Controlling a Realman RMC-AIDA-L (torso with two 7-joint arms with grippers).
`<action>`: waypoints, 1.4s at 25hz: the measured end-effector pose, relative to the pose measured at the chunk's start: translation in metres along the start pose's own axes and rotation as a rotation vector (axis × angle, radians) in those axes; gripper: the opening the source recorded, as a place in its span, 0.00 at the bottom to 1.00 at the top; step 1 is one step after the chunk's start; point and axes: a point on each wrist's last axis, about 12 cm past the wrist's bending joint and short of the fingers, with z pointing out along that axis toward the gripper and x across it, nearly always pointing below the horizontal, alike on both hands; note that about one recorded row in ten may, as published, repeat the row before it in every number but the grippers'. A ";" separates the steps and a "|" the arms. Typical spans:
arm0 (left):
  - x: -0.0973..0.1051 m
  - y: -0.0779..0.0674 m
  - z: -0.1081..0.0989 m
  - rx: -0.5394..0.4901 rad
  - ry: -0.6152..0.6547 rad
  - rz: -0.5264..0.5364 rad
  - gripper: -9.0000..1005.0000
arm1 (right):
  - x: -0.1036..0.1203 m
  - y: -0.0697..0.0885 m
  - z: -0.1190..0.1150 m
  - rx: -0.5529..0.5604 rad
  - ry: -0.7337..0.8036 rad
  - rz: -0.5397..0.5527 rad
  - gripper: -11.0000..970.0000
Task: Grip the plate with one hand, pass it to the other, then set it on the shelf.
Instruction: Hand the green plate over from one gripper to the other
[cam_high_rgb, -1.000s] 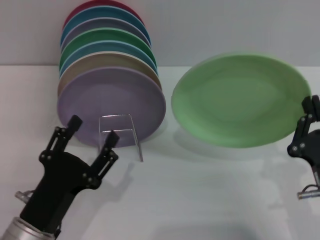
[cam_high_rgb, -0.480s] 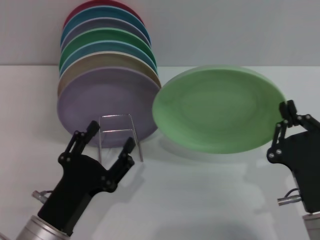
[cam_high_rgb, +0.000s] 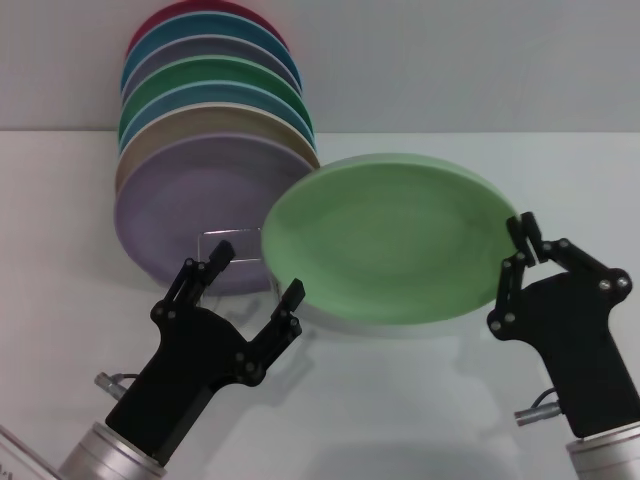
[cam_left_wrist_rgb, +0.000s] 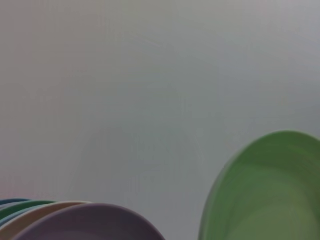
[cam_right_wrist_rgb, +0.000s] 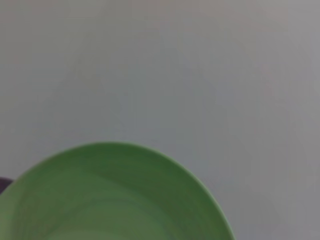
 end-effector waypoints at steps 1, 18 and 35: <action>0.000 0.000 0.001 0.001 0.001 -0.001 0.72 | 0.000 0.001 0.000 -0.008 0.000 0.002 0.03; 0.004 0.011 0.011 -0.037 0.043 -0.072 0.71 | -0.001 0.007 -0.002 -0.043 0.003 0.009 0.02; 0.009 0.013 0.010 -0.050 0.078 -0.073 0.43 | -0.001 0.007 -0.002 -0.049 0.004 0.007 0.02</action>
